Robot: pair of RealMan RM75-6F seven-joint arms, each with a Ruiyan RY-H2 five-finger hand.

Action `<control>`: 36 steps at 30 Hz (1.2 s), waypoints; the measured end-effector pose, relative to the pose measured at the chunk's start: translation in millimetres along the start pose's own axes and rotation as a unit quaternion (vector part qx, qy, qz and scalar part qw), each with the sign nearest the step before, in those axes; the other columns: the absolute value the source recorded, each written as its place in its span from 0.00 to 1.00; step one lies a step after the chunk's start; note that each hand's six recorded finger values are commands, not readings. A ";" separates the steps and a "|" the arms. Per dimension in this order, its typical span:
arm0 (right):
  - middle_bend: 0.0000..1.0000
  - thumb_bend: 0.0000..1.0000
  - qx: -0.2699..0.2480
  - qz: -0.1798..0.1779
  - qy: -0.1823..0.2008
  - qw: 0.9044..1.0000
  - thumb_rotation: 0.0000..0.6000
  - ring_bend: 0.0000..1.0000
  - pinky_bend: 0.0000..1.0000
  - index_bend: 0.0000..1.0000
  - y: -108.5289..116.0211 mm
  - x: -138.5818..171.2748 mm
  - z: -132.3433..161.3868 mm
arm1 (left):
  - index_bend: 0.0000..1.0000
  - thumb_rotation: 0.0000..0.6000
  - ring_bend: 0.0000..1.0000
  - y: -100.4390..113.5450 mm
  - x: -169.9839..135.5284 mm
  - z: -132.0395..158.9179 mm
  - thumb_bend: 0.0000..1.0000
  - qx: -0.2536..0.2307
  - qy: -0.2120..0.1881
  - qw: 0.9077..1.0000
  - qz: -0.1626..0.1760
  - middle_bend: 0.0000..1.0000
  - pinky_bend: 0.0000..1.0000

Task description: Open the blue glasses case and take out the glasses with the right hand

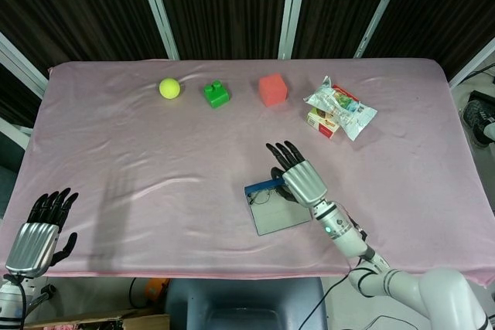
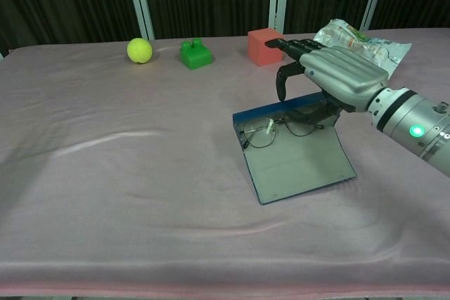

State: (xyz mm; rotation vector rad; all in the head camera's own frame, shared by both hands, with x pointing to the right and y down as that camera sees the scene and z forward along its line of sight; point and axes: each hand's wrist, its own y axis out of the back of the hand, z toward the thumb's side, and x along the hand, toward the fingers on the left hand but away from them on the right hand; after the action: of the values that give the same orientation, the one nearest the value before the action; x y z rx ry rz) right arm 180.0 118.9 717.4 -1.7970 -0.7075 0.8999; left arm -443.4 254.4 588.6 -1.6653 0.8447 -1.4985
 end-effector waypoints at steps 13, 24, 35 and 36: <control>0.12 0.50 0.040 -0.080 0.016 0.996 1.00 0.03 0.00 0.68 3.7 5.5 8.0 | 0.00 1.00 0.00 0.0 -0.4 0.4 0.41 -0.002 -0.003 1.000 -0.003 0.00 0.04; 0.13 0.50 0.043 -0.071 0.008 0.996 1.00 0.04 0.00 0.68 -5.8 5.8 4.2 | 0.00 1.00 0.00 -1.5 -0.8 1.3 0.41 0.000 -0.003 1.000 -0.006 0.00 0.04; 0.13 0.50 0.092 -0.073 -0.039 0.992 1.00 0.05 0.00 0.68 3.5 -4.6 -30.2 | 0.00 1.00 0.00 -1.7 -1.0 2.0 0.41 -0.001 -0.004 1.000 -0.006 0.00 0.04; 0.13 0.50 0.095 -0.069 -0.044 0.992 1.00 0.05 0.00 0.68 3.1 -5.2 -33.7 | 0.00 1.00 0.00 -1.8 -1.1 2.2 0.41 -0.001 -0.005 1.000 -0.006 0.00 0.04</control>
State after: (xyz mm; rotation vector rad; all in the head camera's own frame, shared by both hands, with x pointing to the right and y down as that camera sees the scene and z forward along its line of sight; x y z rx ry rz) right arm 205.1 96.9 724.6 -1.5286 -0.7671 0.9261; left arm -441.3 256.5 589.4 -1.6803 0.8313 -1.4980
